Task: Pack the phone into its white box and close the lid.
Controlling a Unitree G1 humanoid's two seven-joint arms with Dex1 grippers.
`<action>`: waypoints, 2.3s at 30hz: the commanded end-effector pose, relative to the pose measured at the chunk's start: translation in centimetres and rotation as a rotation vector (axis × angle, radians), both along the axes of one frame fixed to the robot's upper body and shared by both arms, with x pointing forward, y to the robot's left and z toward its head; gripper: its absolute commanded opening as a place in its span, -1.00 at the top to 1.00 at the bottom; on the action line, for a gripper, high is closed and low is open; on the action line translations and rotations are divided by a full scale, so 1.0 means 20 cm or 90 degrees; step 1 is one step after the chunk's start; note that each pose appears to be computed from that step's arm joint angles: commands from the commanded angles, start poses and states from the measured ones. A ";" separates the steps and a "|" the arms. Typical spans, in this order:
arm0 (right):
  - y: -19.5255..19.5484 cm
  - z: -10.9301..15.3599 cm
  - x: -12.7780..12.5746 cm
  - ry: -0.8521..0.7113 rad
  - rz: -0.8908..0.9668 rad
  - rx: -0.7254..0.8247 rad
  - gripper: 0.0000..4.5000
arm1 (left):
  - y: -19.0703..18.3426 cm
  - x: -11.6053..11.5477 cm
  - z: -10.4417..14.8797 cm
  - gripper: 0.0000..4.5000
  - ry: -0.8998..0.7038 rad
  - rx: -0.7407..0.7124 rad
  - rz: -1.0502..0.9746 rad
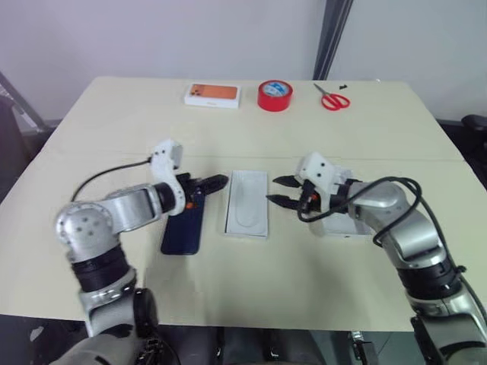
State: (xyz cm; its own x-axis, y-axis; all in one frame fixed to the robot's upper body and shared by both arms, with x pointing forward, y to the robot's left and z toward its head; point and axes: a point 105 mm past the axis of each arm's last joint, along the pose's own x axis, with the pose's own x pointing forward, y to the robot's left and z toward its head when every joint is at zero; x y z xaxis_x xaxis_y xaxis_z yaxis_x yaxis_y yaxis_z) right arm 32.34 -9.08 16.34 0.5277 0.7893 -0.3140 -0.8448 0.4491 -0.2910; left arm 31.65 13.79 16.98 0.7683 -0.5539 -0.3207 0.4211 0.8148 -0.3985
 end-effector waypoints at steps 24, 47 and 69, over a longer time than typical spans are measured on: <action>0.37 -0.21 0.22 -0.026 -0.040 -0.190 0.97 | 0.12 -0.30 -0.09 -0.93 -0.309 0.174 -0.221; 0.24 -0.25 -0.07 -0.015 0.074 -0.243 0.97 | 0.13 -0.30 -0.10 -0.93 -0.305 0.158 -0.200; 0.47 -0.27 -0.06 -0.011 0.125 -0.164 0.97 | 0.07 -0.30 -0.10 -0.93 -0.310 0.129 -0.205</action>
State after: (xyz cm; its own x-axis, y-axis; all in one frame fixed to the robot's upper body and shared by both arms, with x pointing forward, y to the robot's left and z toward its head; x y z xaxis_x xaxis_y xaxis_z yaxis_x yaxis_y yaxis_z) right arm 31.34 -0.50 9.75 0.3971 0.7365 -0.5477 -0.9047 0.2136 -0.3687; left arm 25.76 15.71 14.07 0.6665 -0.7352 -0.1235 0.7423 0.6698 0.0184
